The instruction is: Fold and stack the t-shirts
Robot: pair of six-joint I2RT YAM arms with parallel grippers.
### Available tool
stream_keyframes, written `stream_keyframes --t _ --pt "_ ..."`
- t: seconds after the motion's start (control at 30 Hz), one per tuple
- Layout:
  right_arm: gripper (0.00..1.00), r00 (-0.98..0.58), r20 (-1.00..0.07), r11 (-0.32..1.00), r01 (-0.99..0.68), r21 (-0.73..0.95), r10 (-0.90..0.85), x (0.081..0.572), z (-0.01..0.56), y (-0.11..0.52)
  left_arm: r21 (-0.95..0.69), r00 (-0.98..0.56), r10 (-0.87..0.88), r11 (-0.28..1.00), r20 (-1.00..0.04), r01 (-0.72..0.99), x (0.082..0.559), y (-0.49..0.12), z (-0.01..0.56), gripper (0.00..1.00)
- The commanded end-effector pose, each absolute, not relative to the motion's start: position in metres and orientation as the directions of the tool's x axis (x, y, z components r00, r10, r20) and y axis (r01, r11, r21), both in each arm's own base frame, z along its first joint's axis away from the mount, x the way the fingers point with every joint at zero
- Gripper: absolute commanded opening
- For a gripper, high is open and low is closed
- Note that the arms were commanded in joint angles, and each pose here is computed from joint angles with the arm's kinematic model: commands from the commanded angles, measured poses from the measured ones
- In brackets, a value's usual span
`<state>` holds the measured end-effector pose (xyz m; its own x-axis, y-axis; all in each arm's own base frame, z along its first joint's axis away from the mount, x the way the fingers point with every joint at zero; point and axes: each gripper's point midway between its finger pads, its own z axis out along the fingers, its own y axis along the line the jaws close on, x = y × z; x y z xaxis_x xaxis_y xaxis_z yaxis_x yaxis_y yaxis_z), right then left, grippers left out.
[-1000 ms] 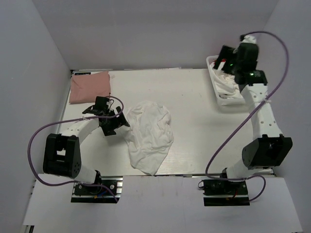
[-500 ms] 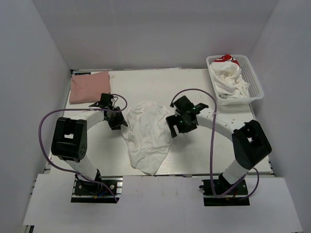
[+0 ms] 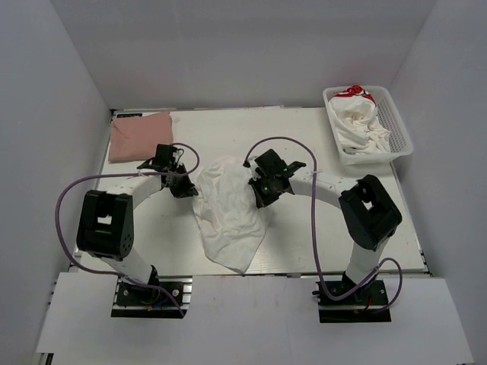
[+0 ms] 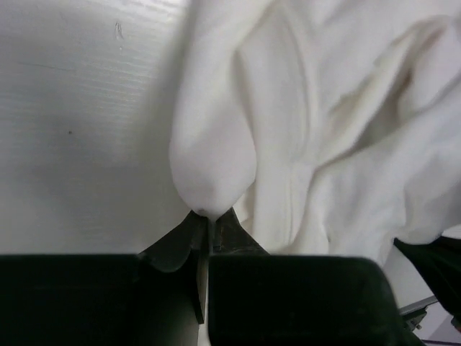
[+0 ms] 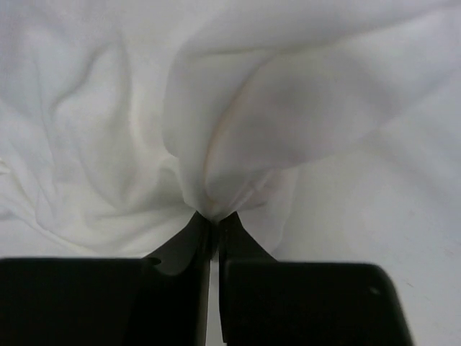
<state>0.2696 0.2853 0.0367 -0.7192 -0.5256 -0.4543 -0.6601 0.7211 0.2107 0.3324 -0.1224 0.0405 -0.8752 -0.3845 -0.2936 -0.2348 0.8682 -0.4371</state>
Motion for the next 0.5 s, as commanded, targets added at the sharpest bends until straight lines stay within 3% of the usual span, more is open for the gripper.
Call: stream_keyframes --t 0.0,0.13,0.27,0.47 --pt "0.0 -0.676 -0.578 0.807 -0.589 0.052 -0.457 0.313 0.097 0.269 -0.462 -0.783 -0.385 0.876 -0.489 -0.142 0.352 -0.117 0.106 0.0" --pt "0.0 -0.618 -0.733 0.942 -0.323 -0.093 -0.284 0.349 0.17 0.218 -0.447 -0.624 -0.421 0.886 -0.659 -0.127 0.364 -0.098 0.175 0.0" --pt "0.0 -0.481 -0.873 0.997 -0.051 -0.065 -0.082 0.356 0.252 0.156 -0.412 -0.437 -0.452 0.891 -0.778 -0.188 0.362 -0.065 0.243 0.0" --pt "0.0 -0.355 -0.934 0.979 0.2 -0.041 0.033 0.352 0.309 0.088 -0.451 -0.275 -0.504 0.861 -0.818 -0.237 0.338 -0.042 0.299 0.0"
